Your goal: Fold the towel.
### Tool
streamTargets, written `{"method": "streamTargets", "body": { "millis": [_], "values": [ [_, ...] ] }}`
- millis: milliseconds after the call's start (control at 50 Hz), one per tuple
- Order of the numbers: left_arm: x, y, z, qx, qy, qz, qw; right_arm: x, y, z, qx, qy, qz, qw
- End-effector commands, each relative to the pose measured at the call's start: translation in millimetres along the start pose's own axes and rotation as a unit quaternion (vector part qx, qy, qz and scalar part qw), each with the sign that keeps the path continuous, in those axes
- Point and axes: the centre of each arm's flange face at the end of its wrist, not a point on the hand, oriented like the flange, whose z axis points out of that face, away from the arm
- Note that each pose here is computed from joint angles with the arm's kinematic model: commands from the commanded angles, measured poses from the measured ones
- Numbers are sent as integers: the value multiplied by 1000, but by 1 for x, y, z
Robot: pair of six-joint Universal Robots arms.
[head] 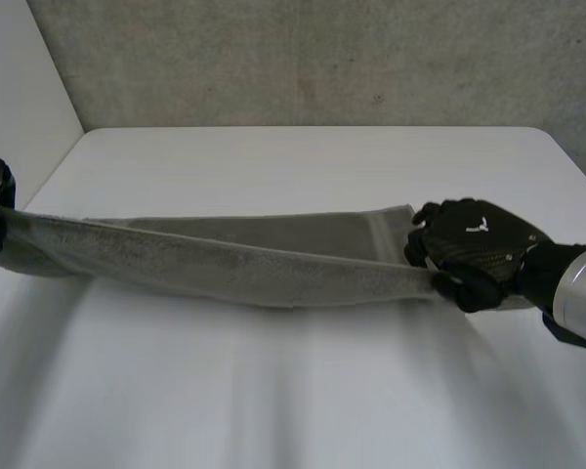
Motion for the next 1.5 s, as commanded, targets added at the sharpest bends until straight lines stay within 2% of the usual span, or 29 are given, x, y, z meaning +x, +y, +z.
{"method": "streamTargets", "body": {
  "millis": [20, 160, 280, 460, 640, 860, 1220, 1400, 1500],
  "values": [
    [1, 20, 9, -32, 24, -19, 999, 12, -10, 14, 25, -9, -10, 1000],
    [6, 47, 33, -81, 50, -41, 995, 8, -16, 62, 30, -44, -34, 998],
    [7, 60, 52, -101, 59, -48, 992, 21, -11, 98, 25, -34, -42, 998],
    [6, 85, 95, -133, 22, -38, 990, 33, 2, 153, 38, -32, -52, 997],
    [23, 97, 136, -125, 24, -26, 991, 45, 26, 192, 33, -4, -60, 998],
    [35, 107, 168, -108, 12, -13, 994, 54, 37, 217, 62, 17, -76, 995],
    [38, 116, 182, -70, -1, -5, 998, 63, 55, 245, 88, 41, -90, 991],
    [40, 112, 180, -66, -22, -4, 998, 67, 50, 246, 102, 64, -98, 988],
    [28, 90, 171, -44, -51, -7, 998, 74, 25, 231, 122, 79, -88, 985]
  ]
}}
